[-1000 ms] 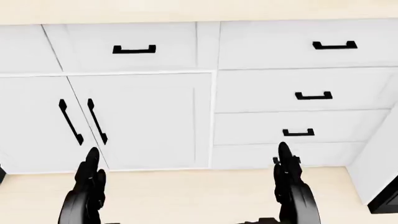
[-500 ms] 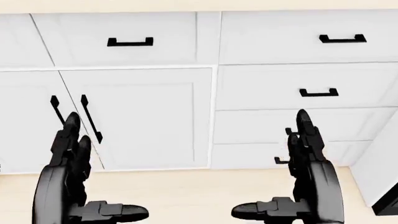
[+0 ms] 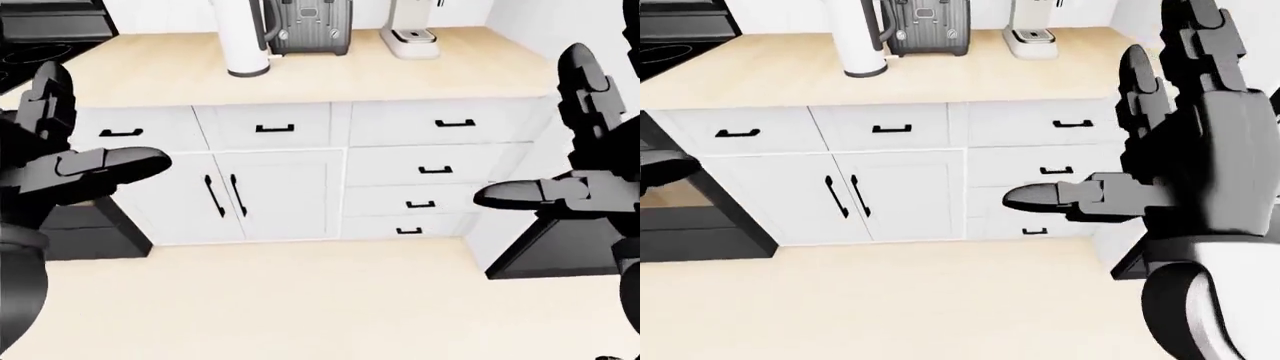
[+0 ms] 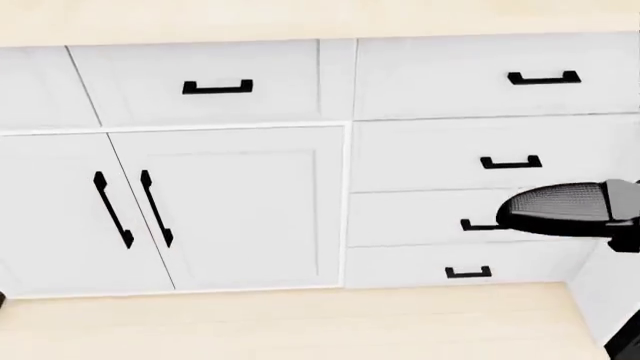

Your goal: Close the lid of the electric kettle.

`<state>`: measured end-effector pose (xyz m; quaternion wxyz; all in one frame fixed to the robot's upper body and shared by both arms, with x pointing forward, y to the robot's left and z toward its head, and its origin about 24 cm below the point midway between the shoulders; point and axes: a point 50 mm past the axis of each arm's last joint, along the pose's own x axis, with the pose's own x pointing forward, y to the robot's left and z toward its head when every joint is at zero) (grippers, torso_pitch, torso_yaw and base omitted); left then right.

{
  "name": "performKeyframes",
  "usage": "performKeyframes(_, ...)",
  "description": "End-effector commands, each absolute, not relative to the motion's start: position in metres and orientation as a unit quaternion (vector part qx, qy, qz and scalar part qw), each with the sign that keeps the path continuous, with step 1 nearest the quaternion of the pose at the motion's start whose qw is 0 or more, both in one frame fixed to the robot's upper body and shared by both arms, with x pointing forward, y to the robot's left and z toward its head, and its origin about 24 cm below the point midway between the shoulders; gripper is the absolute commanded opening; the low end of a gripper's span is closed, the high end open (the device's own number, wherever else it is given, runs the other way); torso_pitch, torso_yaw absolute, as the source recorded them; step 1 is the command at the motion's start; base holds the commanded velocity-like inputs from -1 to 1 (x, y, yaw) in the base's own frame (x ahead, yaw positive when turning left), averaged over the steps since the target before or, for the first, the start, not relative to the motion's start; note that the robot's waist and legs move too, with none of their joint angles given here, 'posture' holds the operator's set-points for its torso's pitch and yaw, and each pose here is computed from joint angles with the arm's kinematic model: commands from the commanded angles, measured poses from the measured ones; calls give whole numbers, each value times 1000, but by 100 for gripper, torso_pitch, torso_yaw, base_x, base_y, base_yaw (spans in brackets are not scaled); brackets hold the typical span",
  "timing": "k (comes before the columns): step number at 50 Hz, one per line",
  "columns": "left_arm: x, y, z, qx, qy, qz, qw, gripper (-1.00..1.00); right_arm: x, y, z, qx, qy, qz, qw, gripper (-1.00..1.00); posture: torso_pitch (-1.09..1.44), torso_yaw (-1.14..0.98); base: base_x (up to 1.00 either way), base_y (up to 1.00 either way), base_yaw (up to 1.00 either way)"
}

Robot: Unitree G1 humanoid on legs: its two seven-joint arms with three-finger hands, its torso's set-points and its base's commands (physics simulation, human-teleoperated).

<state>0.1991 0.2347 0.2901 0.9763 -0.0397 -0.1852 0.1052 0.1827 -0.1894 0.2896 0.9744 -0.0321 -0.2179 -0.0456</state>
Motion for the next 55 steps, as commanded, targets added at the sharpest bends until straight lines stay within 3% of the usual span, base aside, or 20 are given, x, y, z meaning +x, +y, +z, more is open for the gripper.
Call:
performKeyframes(1,194,233,300,-65,-210,91,971,100,175,-180,294,-10,-220,-23,975,100,0,0,0,0,0)
performKeyframes(55,194,223,290,-49,-207,80,974,100,181,-189,278,-5,-197,-51,979,100,0,0,0,27,0)
